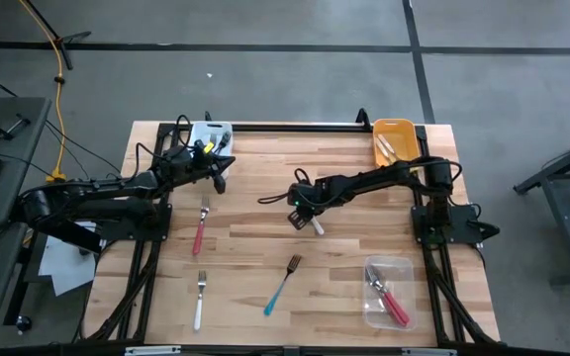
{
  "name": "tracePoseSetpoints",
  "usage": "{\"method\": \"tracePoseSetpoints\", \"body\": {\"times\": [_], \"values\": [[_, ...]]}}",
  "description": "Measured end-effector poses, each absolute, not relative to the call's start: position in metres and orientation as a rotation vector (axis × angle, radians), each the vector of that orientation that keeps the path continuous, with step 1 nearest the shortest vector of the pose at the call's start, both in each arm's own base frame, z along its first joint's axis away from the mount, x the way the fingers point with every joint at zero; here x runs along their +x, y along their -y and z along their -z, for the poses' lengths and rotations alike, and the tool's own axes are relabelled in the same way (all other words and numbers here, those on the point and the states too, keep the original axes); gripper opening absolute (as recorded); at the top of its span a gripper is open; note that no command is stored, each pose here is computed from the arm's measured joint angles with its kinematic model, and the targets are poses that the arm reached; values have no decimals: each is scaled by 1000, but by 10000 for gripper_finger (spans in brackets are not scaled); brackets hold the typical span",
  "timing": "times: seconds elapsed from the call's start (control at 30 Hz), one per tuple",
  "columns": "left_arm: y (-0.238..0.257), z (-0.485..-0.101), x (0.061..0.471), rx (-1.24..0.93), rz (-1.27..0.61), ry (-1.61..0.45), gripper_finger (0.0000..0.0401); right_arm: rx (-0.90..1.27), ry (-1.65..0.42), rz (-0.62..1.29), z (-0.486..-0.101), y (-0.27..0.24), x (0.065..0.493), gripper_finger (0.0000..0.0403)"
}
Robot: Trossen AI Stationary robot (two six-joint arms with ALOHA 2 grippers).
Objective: Sort silverware by color (type)
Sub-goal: Put the top white fork into the yellow bin
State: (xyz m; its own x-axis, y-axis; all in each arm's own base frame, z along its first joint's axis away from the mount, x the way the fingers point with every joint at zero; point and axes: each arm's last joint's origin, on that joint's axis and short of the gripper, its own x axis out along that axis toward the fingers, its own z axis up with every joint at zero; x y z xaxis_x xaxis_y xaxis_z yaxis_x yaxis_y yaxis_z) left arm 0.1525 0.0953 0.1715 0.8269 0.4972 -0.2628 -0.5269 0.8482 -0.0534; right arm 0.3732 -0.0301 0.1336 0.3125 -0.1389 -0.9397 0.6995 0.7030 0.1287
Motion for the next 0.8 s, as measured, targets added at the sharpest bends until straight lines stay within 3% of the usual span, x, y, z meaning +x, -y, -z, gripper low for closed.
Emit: {"method": "tracePoseSetpoints", "body": {"times": [0.17,0.47,0.8], "values": [[-95,-172,153,-126,-545,-245,1,570,-1137,582,-133,30,373,106],[-95,-171,153,-124,-545,-246,1,530,-1154,530,-134,32,374,12],[-95,-171,153,-117,-545,-249,1,448,-1151,495,-156,43,380,0]]}}
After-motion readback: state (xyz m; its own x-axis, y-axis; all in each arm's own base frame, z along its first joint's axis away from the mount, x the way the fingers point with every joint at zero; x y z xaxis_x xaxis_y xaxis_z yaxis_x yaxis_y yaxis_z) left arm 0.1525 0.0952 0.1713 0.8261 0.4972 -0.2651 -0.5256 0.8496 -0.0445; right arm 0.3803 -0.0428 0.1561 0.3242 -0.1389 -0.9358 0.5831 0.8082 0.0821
